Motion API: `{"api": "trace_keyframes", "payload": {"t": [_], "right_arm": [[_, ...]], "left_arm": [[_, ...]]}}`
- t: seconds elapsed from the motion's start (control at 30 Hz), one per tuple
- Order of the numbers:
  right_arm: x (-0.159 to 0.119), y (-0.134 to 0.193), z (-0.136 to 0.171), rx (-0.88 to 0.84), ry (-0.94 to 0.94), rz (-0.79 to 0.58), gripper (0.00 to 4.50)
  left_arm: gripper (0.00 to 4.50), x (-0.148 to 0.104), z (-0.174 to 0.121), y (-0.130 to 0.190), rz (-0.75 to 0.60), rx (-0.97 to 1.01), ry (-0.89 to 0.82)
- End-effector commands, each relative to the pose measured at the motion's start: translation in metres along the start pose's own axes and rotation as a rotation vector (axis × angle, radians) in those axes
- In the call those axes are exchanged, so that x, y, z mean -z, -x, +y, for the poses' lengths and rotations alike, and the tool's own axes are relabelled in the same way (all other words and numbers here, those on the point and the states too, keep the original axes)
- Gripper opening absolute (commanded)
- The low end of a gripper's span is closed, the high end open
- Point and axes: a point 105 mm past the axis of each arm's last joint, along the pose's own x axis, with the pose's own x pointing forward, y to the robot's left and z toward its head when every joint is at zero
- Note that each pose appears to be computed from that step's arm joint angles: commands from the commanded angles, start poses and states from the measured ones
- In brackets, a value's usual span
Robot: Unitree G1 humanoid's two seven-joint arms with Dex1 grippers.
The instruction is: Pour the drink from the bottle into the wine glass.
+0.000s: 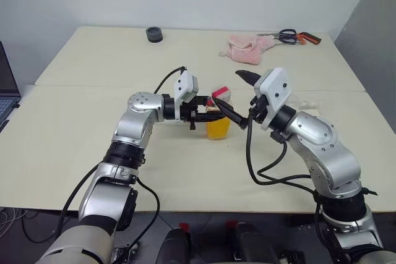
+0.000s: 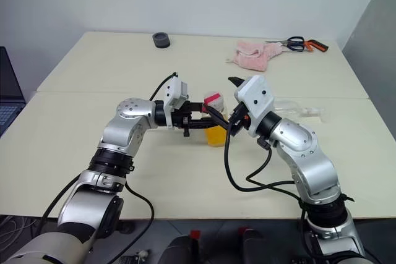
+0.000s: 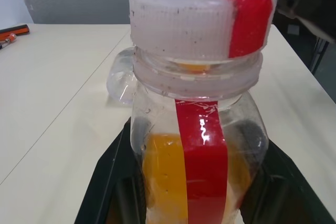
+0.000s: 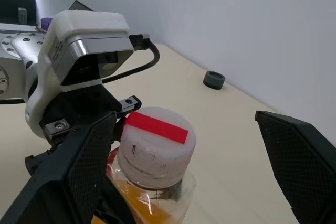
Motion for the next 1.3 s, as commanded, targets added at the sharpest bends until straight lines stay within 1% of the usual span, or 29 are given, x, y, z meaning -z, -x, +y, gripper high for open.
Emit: {"api": "trace_keyframes", "payload": {"t": [0.03,0.37,0.53,0.63,0.73,0.8,1.03,1.3], "right_arm": [[-0.012,-0.003,-0.002,0.015,0.038,-0.047,4.50],[-0.012,-0.006,-0.001,0.015,0.049,-0.050,4.50],[-0.017,-0.010,0.002,0.009,0.037,-0.074,4.50],[-0.023,-0.011,0.007,-0.021,0.010,-0.099,4.50],[-0.028,-0.004,0.020,-0.114,-0.041,-0.117,4.50],[-0.028,0.000,0.022,-0.136,-0.048,-0.111,4.50],[-0.014,0.013,0.010,-0.128,-0.040,-0.044,4.50],[-0.005,0.015,-0.003,-0.093,-0.025,-0.015,4.50]], "left_arm": [[1.71,-0.018,0.002,-0.001,-0.037,0.007,-0.067],[1.71,-0.018,0.001,0.000,-0.037,0.008,-0.068],[1.71,-0.018,0.001,0.000,-0.037,0.008,-0.069],[1.71,-0.018,0.001,0.000,-0.036,0.007,-0.069],[1.71,-0.018,0.002,0.000,-0.035,0.005,-0.070],[1.71,-0.018,0.002,0.000,-0.035,0.005,-0.071],[1.71,-0.018,0.002,0.001,-0.034,0.007,-0.071],[1.71,-0.018,0.001,0.001,-0.036,0.011,-0.072]]}}
